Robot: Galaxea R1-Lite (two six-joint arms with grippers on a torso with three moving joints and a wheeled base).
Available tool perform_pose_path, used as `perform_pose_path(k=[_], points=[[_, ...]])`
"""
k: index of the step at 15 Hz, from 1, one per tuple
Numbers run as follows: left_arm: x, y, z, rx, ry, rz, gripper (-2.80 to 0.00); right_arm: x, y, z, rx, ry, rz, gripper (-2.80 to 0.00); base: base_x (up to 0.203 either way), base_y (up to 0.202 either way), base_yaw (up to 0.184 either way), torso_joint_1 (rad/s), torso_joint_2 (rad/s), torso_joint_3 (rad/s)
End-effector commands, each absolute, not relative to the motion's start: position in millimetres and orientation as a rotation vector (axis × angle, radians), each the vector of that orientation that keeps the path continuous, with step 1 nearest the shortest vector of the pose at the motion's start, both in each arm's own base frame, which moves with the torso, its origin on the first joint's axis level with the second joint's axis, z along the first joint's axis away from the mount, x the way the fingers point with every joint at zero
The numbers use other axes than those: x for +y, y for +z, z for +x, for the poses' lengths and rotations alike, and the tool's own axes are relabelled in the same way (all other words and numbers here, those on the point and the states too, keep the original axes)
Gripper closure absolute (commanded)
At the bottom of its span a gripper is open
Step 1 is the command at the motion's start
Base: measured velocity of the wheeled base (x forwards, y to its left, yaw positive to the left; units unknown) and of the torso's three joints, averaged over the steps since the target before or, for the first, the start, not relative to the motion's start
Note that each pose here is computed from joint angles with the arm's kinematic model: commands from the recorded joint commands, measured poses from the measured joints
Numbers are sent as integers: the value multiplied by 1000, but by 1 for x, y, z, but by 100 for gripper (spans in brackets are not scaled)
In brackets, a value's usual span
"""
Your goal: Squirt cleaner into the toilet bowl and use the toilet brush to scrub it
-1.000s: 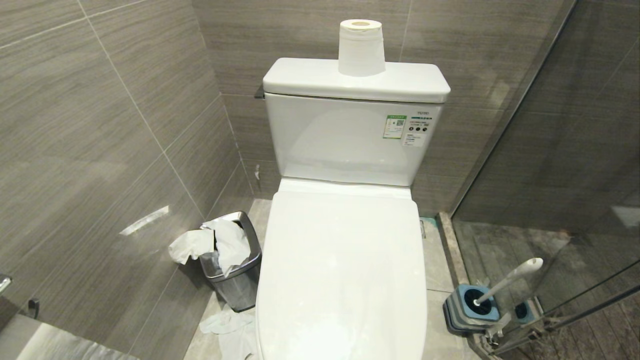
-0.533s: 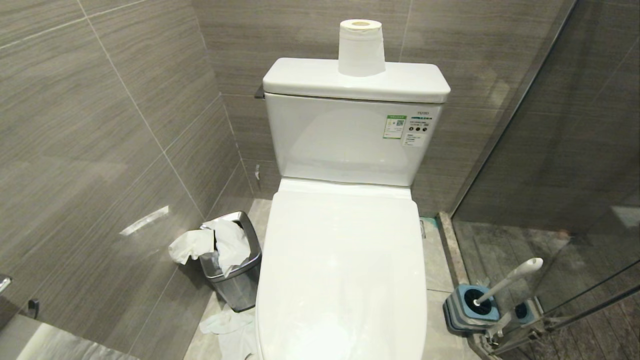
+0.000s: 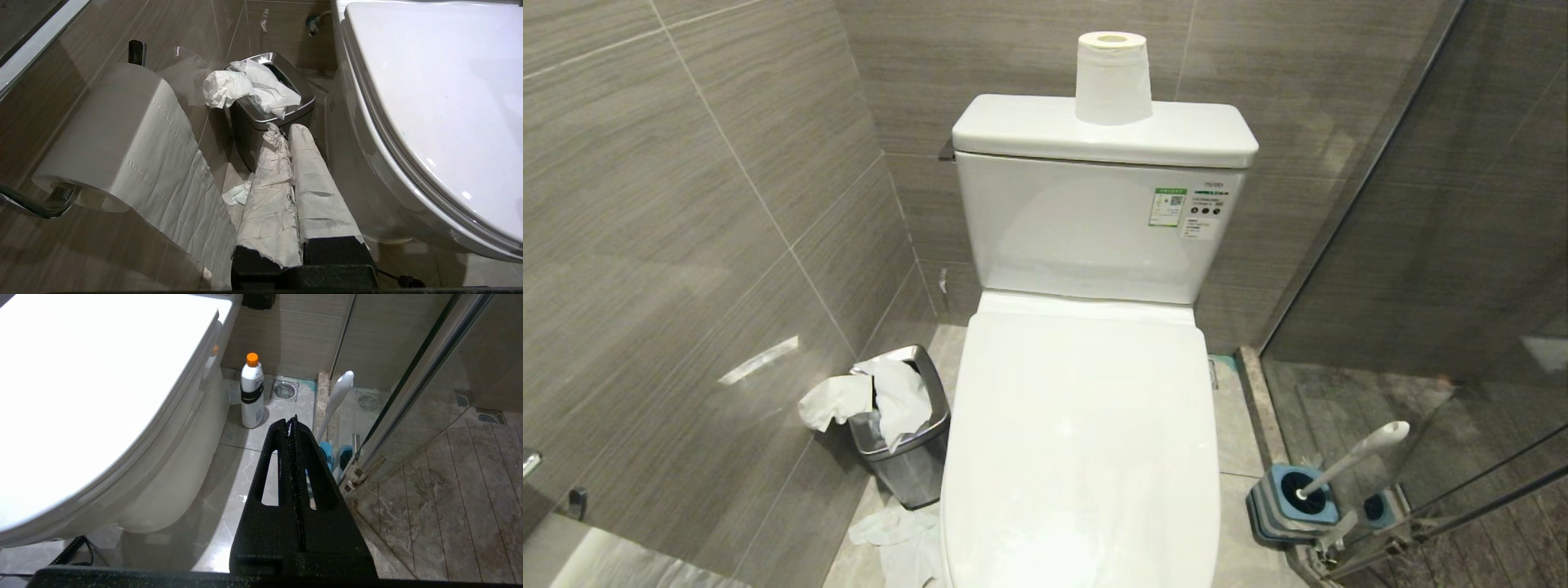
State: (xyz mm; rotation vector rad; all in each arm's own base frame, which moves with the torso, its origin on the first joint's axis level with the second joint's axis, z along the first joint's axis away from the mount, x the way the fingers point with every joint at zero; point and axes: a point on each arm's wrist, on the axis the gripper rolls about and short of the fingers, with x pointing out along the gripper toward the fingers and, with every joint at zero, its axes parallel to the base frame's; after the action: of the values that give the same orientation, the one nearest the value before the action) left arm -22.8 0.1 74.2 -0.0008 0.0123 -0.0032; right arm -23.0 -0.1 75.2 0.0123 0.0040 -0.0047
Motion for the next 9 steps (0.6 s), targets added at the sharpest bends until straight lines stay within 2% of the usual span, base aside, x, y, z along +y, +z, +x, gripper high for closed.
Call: perform_pose_path(k=[1,9], points=[[0,74,-23,15,-3,-2,0,0,75,-23,4,-5,12,0,0,0,0,0,0,0],[0,74,-23,15,-3,-2,0,0,75,-23,3,-5,12,0,0,0,0,0,0,0]])
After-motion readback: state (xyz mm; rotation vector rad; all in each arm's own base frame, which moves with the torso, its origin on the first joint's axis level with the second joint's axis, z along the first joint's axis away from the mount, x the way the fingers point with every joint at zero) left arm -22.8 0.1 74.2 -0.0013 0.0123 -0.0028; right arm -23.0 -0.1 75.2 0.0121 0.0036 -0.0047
